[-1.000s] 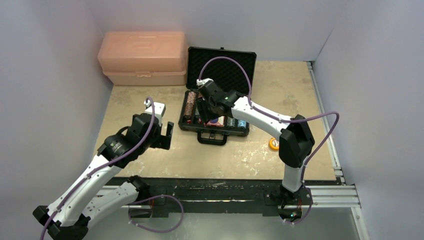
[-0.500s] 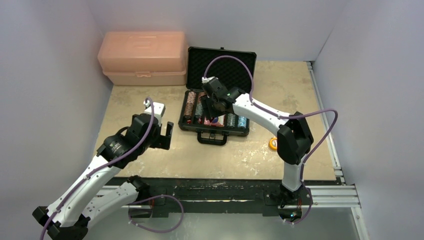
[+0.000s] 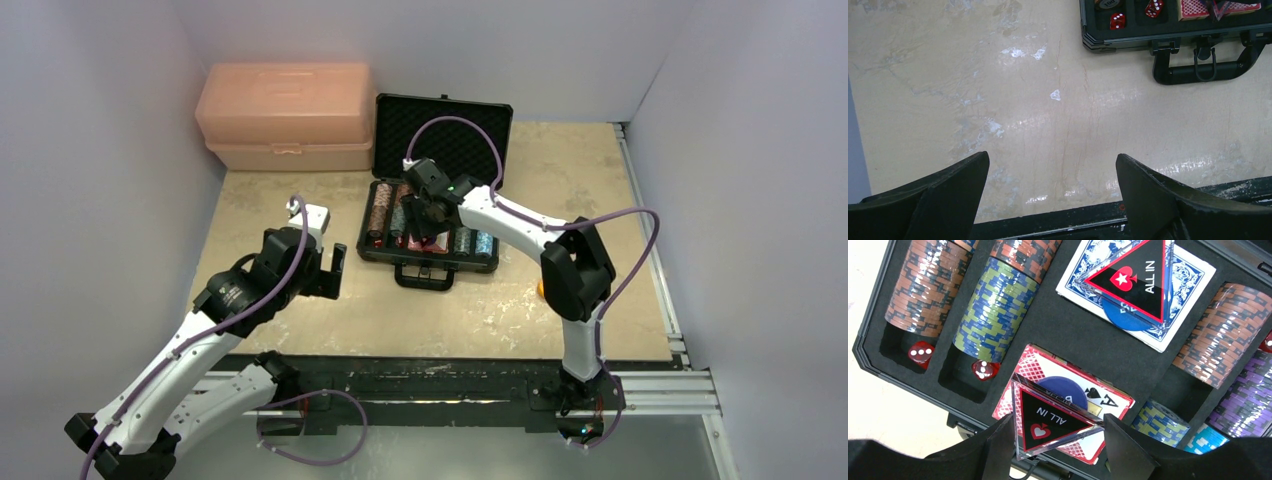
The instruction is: Pack up texas hold em set
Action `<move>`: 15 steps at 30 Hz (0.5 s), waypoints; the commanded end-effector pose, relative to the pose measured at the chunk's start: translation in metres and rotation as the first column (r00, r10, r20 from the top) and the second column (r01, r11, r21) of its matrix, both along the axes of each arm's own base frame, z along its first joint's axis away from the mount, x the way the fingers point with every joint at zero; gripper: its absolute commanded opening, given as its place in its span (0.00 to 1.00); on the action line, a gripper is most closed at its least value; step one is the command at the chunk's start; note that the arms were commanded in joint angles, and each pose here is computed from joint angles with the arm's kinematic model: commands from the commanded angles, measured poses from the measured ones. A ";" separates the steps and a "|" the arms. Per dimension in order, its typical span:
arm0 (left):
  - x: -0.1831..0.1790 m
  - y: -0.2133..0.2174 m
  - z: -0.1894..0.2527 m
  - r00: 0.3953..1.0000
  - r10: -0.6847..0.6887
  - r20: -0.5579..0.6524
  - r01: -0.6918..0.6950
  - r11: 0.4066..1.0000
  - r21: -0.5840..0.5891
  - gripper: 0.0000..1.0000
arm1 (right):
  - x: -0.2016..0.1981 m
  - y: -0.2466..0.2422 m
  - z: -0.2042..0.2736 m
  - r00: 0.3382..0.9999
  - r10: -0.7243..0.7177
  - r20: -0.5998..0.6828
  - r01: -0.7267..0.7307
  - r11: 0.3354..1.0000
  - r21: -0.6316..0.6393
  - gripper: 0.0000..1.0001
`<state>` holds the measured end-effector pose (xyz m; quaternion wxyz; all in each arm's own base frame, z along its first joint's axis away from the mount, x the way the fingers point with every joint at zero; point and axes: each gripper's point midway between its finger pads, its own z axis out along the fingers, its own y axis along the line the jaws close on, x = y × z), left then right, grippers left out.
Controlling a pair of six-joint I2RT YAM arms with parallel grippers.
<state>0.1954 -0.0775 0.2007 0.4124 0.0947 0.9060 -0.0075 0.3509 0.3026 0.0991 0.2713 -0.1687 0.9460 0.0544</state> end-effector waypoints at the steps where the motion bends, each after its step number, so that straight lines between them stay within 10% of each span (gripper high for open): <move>1: 0.001 0.003 0.002 1.000 0.005 0.020 -0.005 1.000 0.010 0.98 | 0.018 0.001 0.024 0.997 -0.017 0.074 0.015 1.000 0.023 0.47; 15: 0.000 0.003 0.003 1.000 0.003 0.021 -0.003 1.000 0.008 0.98 | 0.024 0.000 0.015 0.997 -0.027 0.067 0.026 1.000 0.017 0.48</move>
